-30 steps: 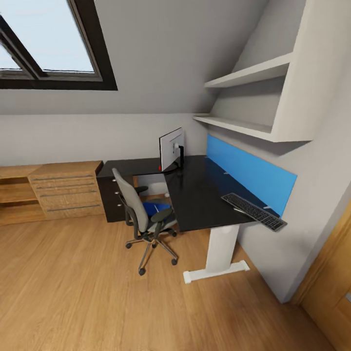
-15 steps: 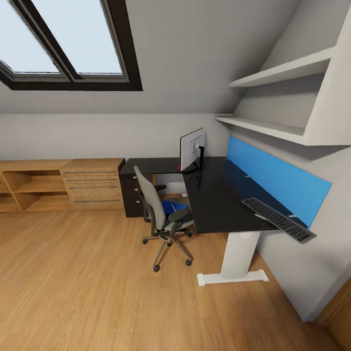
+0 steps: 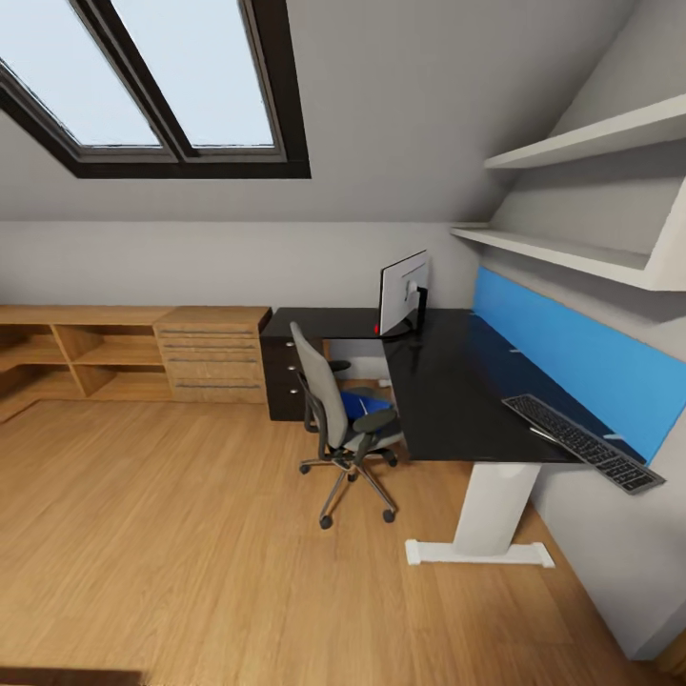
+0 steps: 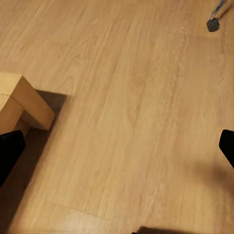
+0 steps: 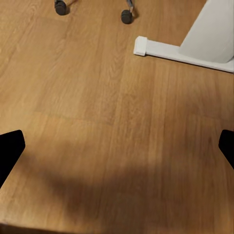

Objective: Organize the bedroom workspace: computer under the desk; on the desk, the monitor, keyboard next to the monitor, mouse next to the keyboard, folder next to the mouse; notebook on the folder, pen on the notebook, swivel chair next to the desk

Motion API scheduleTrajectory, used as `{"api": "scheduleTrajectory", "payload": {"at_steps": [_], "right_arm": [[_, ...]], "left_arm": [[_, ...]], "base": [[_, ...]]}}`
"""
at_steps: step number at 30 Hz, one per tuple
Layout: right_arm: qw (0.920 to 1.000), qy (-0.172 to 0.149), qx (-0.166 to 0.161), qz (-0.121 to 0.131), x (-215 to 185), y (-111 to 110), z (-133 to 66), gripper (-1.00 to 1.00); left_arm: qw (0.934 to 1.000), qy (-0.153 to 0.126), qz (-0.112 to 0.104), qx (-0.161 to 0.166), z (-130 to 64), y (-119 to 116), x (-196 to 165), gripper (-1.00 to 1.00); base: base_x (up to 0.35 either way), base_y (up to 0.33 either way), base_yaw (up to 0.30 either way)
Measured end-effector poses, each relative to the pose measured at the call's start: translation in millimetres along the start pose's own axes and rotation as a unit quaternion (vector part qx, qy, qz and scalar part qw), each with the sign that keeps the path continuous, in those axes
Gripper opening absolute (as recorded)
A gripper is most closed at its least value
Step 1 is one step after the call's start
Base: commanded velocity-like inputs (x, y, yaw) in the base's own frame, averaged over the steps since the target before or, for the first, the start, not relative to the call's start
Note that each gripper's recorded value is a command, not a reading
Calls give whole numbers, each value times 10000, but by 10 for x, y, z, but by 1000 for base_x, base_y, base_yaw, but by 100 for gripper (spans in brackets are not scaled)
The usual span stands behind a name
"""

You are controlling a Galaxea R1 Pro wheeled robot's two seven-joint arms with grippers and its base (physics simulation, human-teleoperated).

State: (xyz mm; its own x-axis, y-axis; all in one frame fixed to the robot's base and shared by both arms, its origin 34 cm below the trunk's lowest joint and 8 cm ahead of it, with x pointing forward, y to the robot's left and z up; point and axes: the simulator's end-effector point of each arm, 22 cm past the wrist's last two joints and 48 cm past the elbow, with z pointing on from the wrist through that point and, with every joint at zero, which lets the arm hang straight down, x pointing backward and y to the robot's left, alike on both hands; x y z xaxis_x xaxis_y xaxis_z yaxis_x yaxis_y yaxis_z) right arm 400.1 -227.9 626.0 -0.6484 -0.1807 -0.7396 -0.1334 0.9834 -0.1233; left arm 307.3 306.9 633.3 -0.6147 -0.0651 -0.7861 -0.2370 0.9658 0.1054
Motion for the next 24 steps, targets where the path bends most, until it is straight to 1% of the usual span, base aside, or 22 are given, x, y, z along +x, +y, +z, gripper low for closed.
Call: {"api": "scheduleTrajectory", "payload": {"at_steps": [5,16,20,22,24], "right_arm": [[10000,0,0,-8,2,-7,0,100],[10000,3,1,-26,96,-7,104,100],[10000,2,-3,-21,128,7,143,100],[10000,2,0,-21,146,6,163,100],[10000,2,-1,-20,164,10,183,100]], "left_arm": [[10000,-3,-2,3,-1,-10,-2,100],[10000,20,2,-5,98,-27,103,100],[10000,43,-20,-3,127,-68,151,100],[10000,38,-25,-1,147,-76,166,100],[10000,-25,-50,6,190,-101,136,100]], "base": [[0,0,6],[0,0,0],[0,0,0],[0,0,0],[0,0,0]]}}
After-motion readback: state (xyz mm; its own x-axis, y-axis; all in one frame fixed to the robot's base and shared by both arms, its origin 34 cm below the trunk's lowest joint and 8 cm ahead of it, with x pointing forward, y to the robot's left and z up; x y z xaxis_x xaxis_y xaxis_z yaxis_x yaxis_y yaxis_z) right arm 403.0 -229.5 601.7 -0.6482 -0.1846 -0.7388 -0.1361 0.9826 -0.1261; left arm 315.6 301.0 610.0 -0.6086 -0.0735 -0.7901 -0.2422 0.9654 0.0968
